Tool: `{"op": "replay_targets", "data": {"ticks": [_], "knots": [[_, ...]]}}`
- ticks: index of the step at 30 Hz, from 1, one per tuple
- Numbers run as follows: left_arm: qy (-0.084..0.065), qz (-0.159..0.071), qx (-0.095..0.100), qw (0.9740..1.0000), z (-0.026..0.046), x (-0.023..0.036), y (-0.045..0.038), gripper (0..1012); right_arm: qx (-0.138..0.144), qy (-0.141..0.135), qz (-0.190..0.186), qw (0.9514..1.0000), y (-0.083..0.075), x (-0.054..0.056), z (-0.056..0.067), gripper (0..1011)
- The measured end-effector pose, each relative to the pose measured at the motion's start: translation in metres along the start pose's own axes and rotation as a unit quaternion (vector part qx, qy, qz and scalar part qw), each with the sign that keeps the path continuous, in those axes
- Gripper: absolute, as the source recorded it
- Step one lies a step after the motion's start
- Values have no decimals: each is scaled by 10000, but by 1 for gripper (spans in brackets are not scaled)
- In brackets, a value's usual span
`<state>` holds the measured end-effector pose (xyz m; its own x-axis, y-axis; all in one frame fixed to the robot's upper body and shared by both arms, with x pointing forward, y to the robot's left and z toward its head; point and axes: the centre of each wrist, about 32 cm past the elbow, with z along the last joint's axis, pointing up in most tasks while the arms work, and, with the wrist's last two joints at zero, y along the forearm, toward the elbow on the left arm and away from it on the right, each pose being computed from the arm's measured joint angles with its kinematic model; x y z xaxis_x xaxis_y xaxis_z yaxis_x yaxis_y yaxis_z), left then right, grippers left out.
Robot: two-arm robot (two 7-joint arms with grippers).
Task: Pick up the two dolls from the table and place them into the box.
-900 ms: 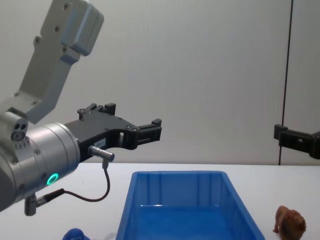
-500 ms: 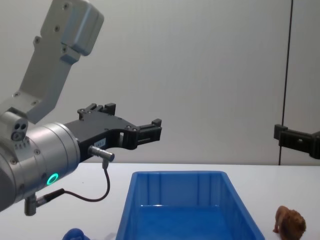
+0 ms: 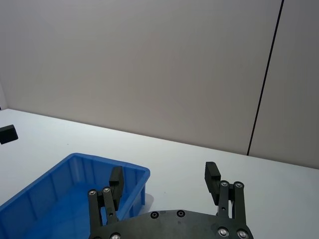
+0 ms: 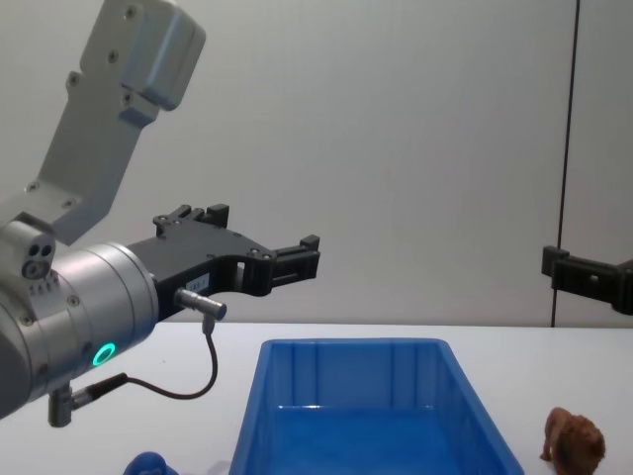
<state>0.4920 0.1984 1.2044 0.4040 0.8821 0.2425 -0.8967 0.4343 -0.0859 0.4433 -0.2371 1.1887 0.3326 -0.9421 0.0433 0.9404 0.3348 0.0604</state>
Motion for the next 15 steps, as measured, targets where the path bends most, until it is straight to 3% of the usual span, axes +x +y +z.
{"op": "replay_targets", "data": {"ticks": [15], "knots": [[0,0,0,10000,0,0,0,1002,32,-43,41,10000,19,41,1,1001]]}}
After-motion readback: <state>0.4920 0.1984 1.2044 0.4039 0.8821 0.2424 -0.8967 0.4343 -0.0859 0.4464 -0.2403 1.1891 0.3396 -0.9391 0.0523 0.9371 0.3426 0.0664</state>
